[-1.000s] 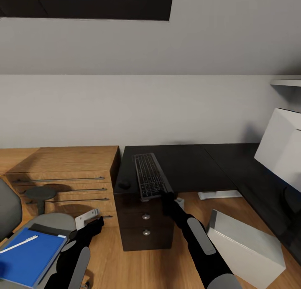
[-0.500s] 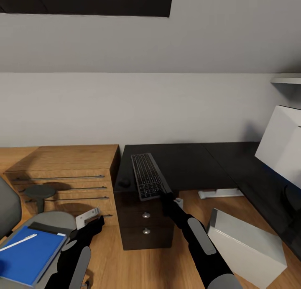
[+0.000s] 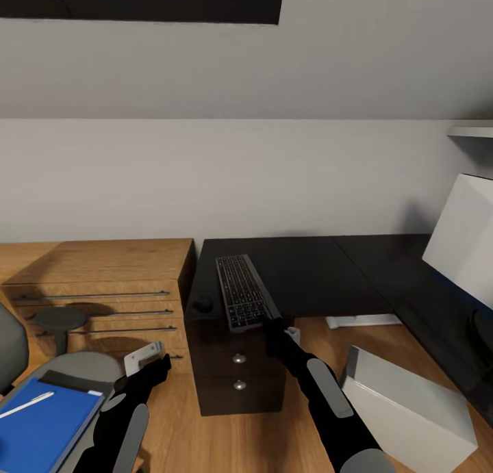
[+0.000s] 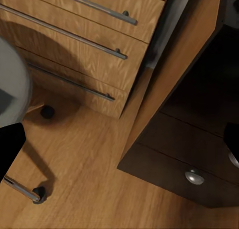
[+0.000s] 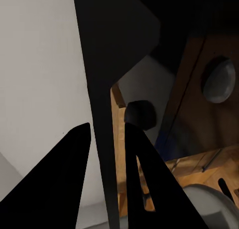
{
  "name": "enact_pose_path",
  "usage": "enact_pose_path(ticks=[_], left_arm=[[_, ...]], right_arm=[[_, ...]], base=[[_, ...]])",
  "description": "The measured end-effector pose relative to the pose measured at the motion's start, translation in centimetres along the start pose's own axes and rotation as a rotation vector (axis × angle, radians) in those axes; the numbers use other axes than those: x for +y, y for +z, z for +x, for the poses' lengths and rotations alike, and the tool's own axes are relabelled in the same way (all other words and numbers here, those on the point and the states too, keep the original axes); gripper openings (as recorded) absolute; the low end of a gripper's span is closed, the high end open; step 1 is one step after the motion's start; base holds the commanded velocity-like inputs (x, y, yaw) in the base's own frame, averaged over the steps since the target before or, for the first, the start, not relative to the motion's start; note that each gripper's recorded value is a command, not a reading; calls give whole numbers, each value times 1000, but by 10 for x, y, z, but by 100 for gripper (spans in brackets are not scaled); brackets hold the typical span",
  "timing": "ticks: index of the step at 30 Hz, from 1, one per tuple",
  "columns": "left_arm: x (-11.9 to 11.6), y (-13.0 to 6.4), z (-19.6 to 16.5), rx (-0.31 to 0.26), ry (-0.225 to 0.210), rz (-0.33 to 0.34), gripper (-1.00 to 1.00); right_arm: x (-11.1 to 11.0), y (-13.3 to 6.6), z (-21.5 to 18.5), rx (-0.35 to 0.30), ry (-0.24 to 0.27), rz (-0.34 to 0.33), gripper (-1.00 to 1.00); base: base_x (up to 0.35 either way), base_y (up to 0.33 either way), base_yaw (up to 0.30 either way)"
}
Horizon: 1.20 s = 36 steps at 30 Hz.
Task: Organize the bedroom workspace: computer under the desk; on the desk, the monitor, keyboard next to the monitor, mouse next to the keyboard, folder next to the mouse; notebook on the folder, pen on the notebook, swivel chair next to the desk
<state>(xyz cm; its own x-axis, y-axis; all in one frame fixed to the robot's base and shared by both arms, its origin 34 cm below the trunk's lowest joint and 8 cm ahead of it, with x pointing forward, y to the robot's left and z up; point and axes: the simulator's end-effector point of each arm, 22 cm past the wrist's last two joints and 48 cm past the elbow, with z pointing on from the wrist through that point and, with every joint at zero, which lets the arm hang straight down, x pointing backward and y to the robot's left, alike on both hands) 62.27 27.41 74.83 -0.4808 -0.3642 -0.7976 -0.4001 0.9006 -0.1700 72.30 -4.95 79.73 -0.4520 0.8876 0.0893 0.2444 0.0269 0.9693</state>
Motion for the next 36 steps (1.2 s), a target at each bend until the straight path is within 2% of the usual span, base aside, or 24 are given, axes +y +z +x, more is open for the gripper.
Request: enact_pose_path(ticks=[12,13,27,36], left_arm=[[0,0,0,0,0,1,100],[0,0,0,0,0,1,100],[-1,0,0,0,1,2,100],[-2,0,1,2,0,3,100]], right_arm=[[-1,0,0,1,0,2,-100],[-1,0,0,1,0,2,100],[-2,0,1,2,-1,6,100],[-2,0,0,1,0,6,100]], base=[[5,0,0],[0,0,0],[-7,0,0],[-284,0,0]])
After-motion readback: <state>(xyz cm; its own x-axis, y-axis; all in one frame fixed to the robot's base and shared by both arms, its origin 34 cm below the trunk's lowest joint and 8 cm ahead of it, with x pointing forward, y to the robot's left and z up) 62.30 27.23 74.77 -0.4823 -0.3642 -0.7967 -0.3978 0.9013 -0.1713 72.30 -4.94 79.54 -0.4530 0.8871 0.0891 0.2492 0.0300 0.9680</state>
